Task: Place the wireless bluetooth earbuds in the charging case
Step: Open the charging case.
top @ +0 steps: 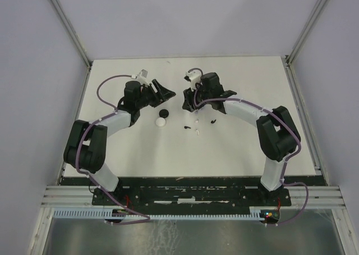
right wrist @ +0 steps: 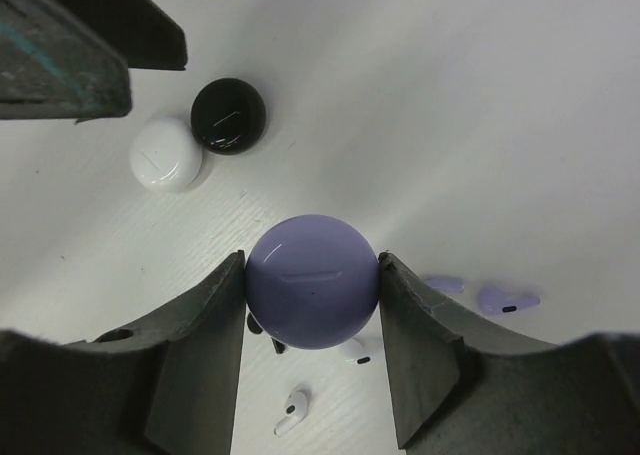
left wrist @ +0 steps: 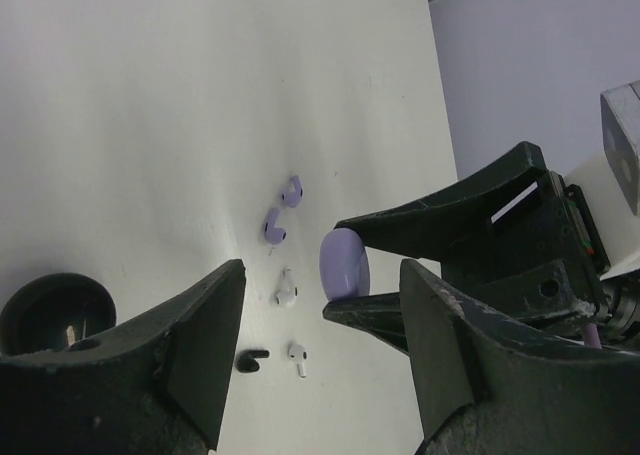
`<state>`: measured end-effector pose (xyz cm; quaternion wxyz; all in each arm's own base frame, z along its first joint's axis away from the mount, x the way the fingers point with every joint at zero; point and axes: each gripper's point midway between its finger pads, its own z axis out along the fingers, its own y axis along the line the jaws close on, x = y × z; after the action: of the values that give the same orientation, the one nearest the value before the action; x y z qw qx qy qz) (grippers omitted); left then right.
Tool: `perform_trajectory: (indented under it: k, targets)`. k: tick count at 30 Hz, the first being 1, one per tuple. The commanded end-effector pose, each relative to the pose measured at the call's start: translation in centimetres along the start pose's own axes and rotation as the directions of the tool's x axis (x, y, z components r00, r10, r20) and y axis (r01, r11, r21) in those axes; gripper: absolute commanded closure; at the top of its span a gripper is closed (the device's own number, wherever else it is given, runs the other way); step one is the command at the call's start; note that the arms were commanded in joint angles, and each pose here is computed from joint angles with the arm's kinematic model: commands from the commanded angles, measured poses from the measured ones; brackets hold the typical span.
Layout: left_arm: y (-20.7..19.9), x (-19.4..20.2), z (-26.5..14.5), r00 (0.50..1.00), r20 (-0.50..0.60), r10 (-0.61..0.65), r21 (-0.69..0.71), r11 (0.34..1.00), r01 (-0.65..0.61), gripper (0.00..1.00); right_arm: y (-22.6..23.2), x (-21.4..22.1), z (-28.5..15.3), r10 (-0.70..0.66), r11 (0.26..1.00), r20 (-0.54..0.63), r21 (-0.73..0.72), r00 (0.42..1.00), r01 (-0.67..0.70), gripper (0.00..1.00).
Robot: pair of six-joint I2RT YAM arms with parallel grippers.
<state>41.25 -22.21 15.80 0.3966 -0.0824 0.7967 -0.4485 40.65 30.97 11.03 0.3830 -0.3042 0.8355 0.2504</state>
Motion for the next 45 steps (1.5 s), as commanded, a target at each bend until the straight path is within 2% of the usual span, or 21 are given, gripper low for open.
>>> perform_trajectory:
  k: [1, 8, 16, 33, 45]
  targets:
    - [-3.5, -0.8, 0.4, 1.000, 0.016, -0.012, 0.115, 0.993, 0.011, 0.31, 1.7, -3.8, -2.3, -0.110, 0.991, 0.170, -0.055, 0.979, 0.121, 0.98]
    - [-5.3, 1.0, 1.0, 0.999, -0.022, -0.031, 0.160, 0.986, 0.034, 0.37, 1.9, -4.8, -3.6, -0.194, 0.976, 0.270, -0.041, 0.943, 0.213, 0.98]
    - [-5.4, 2.9, 1.5, 0.997, -0.072, -0.041, 0.166, 0.985, 0.052, 0.41, 2.2, -5.3, -4.4, -0.222, 0.967, 0.284, -0.057, 0.933, 0.248, 0.99]
    - [-7.0, 3.2, 1.6, 0.994, -0.090, -0.056, 0.276, 0.958, 0.079, 0.50, 2.6, -6.1, -4.9, -0.209, 0.967, 0.306, -0.080, 0.929, 0.244, 0.98]
    - [-6.8, 3.9, 2.0, 0.990, -0.119, -0.080, 0.294, 0.949, 0.112, 0.50, 3.1, -6.7, -5.1, -0.204, 0.964, 0.322, -0.099, 0.924, 0.248, 0.98]
